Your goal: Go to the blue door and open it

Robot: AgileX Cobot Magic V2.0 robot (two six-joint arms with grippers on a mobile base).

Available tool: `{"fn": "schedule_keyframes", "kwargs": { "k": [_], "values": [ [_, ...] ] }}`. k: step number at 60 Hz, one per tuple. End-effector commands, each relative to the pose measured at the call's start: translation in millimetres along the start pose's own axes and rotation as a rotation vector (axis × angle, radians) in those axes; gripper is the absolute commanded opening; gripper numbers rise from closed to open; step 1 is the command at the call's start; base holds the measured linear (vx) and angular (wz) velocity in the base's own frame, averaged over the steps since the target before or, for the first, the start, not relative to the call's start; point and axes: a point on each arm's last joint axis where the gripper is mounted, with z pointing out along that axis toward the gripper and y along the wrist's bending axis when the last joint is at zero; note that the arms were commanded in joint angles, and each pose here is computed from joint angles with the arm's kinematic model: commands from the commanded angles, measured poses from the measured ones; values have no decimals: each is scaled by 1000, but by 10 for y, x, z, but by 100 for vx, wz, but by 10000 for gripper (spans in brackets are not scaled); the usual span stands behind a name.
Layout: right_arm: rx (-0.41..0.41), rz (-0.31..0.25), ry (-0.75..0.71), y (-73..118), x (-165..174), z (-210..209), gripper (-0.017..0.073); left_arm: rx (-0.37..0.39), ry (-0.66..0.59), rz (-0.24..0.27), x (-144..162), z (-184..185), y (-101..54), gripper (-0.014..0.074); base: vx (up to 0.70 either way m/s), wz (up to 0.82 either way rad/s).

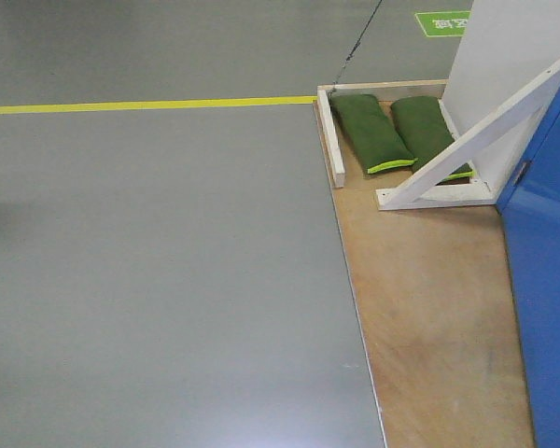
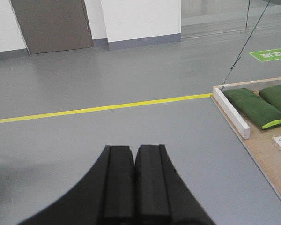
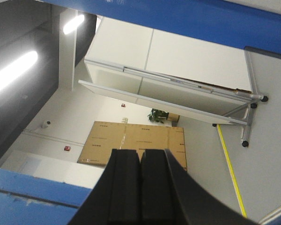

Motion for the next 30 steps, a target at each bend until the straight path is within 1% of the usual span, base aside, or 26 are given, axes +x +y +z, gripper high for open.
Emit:
{"fn": "schedule_keyframes", "kwargs": {
  "k": [1,13,30],
  "values": [
    [-49,-29,59,174,27,-83,2,3,-86,-9,-62,-3,-2,70,0,0],
    [-50,-36,123,186,83,-110,2,3,-86,-9,-62,-3,-2,70,0,0],
    [-49,-50,379,220,302,-242,2,3,-86,-9,-62,-3,-2,70,0,0]
  ]
}}
